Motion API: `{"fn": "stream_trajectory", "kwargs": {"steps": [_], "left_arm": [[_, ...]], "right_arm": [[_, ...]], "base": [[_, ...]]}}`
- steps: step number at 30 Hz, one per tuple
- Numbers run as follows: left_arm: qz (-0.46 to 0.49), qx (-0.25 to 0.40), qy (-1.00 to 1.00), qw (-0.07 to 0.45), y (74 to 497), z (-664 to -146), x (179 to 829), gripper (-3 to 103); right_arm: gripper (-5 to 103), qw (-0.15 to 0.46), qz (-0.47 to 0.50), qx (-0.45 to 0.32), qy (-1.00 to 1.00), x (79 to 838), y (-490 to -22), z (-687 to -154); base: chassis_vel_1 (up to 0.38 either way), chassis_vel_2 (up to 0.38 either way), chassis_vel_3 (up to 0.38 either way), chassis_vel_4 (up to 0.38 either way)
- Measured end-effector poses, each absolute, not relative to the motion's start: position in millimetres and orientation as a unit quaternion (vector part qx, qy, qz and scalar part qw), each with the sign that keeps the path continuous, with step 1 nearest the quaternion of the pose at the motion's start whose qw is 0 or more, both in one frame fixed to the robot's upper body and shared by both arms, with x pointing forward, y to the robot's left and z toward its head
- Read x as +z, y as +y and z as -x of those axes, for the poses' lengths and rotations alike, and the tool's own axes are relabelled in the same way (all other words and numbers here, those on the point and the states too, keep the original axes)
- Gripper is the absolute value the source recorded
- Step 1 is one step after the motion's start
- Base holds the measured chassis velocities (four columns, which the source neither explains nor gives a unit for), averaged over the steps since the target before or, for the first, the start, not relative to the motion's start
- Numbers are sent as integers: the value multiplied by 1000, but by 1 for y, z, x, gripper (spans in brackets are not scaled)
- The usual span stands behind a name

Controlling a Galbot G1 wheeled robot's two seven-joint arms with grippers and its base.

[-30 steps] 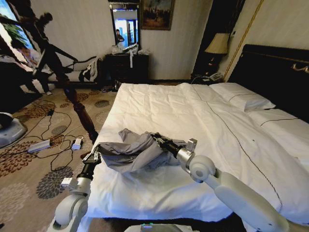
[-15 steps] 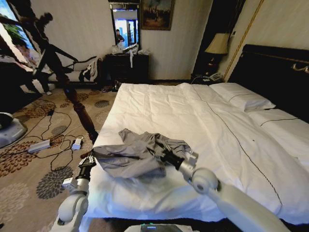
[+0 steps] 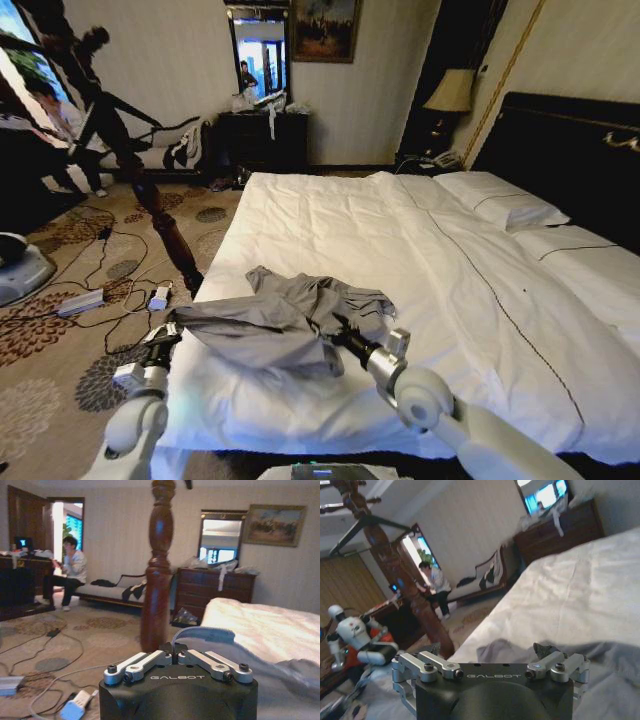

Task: Pick up the clothes from the bed and hang them on the clothes hanger.

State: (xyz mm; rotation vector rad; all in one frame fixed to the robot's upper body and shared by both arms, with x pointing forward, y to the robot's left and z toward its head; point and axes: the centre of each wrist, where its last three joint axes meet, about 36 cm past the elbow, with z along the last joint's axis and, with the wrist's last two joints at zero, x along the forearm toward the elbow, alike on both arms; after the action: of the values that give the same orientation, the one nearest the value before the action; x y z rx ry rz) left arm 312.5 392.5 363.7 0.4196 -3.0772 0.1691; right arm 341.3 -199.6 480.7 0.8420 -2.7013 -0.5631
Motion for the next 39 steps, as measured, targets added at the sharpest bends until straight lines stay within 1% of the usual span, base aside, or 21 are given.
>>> {"fn": "stream_trajectory", "kwargs": {"steps": [1, 5, 6, 10, 13, 14, 17, 19, 23, 28, 32, 37, 38, 39], "left_arm": [[-139, 54, -989, 18, 397, -311, 361, 0], [-140, 54, -989, 20, 399, -310, 357, 0], [-138, 57, -989, 20, 396, -311, 355, 0], [-132, 59, -989, 21, 390, -311, 354, 0], [-126, 60, -990, 19, 383, -313, 355, 0], [-126, 60, -990, 19, 383, -313, 355, 0], [-118, 62, -991, 15, 373, -313, 360, 0], [-116, 62, -991, 14, 370, -312, 361, 0], [-112, 65, -992, 7, 362, -310, 370, 0], [-111, 66, -992, 4, 360, -307, 375, 0], [-111, 67, -992, 4, 359, -306, 376, 0], [-113, 68, -991, 5, 358, -306, 375, 0], [-113, 69, -991, 6, 357, -306, 374, 0], [-113, 70, -991, 6, 357, -306, 374, 0]], "right_arm": [[100, 120, -286, -194, -931, 480, -200, -344], [100, 124, -274, -195, -933, 474, -199, -342], [100, 141, -263, -188, -936, 463, -198, -335], [100, 171, -264, -169, -934, 451, -193, -331], [100, 191, -288, -133, -929, 442, -187, -334], [100, 191, -288, -133, -929, 442, -187, -334], [100, 202, -334, -117, -913, 442, -173, -347], [100, 209, -346, -121, -907, 443, -167, -351], [100, 241, -368, -136, -888, 438, -139, -362], [100, 257, -368, -132, -884, 423, -119, -370], [100, 281, -342, -126, -888, 415, -100, -377], [100, 290, -331, -127, -889, 413, -95, -379], [103, 291, -330, -126, -889, 412, -95, -379], [103, 293, -329, -125, -889, 411, -95, -379]], "base": [[0, 0, 0, 0], [0, 0, 0, 0], [0, 0, 0, 0], [0, 0, 0, 0], [0, 0, 0, 0], [0, 0, 0, 0], [0, 0, 0, 0], [0, 0, 0, 0], [0, 0, 0, 0], [0, 0, 0, 0], [0, 0, 0, 0], [0, 0, 0, 0], [0, 0, 0, 0], [0, 0, 0, 0]]}}
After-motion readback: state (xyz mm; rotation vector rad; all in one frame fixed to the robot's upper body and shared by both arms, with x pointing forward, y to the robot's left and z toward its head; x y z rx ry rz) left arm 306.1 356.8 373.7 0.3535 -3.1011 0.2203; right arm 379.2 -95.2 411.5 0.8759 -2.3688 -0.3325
